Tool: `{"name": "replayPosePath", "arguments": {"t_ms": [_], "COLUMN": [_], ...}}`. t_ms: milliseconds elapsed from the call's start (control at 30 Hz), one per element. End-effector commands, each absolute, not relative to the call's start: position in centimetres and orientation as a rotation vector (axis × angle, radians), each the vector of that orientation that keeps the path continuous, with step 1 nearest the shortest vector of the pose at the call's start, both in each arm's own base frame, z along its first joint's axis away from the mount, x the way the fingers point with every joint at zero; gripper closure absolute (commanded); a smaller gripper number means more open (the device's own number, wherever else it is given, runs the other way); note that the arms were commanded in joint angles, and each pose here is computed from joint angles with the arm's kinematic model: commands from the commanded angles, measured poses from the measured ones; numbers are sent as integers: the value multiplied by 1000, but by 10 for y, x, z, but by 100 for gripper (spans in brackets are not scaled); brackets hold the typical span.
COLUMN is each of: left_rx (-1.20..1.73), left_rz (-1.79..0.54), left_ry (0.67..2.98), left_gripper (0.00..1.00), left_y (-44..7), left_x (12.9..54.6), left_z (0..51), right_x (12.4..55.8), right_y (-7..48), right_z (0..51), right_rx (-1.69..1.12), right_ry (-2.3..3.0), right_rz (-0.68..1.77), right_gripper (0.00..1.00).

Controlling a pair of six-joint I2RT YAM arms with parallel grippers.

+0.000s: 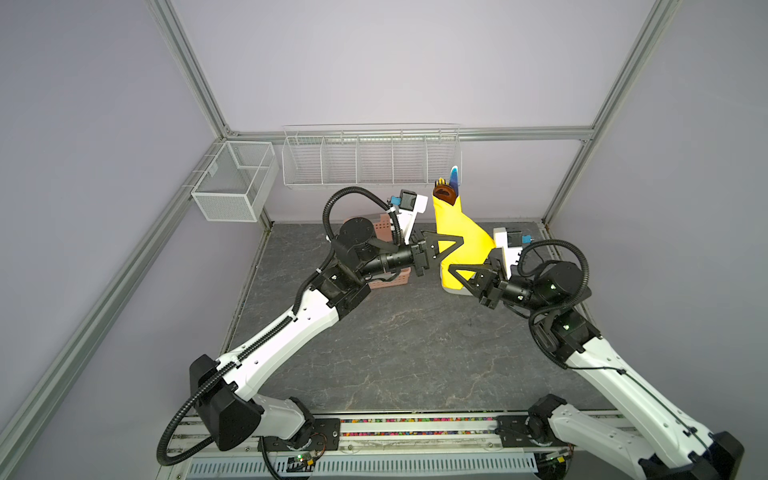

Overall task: Place the utensils on the paper napkin and roll it up
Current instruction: 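Hold the upright roll with the left gripper while the right gripper grasps its side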

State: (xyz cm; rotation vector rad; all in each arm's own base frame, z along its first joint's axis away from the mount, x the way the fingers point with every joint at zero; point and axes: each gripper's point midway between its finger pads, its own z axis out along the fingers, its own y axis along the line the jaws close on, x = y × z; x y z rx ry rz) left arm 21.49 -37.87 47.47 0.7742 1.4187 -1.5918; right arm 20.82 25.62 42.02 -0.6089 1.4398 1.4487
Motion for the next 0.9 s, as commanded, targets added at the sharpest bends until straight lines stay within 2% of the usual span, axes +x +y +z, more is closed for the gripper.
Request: {"name": "replayPosePath", "arguments": {"t_ms": [0,67,267,433,533,700,867], "left_rx": [796,799,778,757,759,796,823], "left_rz": [-1597,-1578,-1509,-1410,-1354,-1341,-1360], "left_ry": [1361,1364,1388,1441,1471,1474,1466], "left_gripper": [95,99,100,100,100,100,100], "left_y": [-377,-376,-369,-361,-359,-360,-361], "left_x": [209,210,219,235,241,239,235], "left_z": [490,488,481,466,458,452,450], "right_x": [196,198,209,209,198,186,196], "right_y": [251,249,229,196,189,211,229], "right_z": [446,444,416,400,410,434,440], "right_rx": [-644,-627,-491,-358,-365,-509,-569], "right_ry": [1323,1342,1499,1620,1618,1598,1650], "right_rz": [1423,1407,1257,1075,1057,1183,1225], "right_gripper": [94,92,64,55,54,58,67]}}
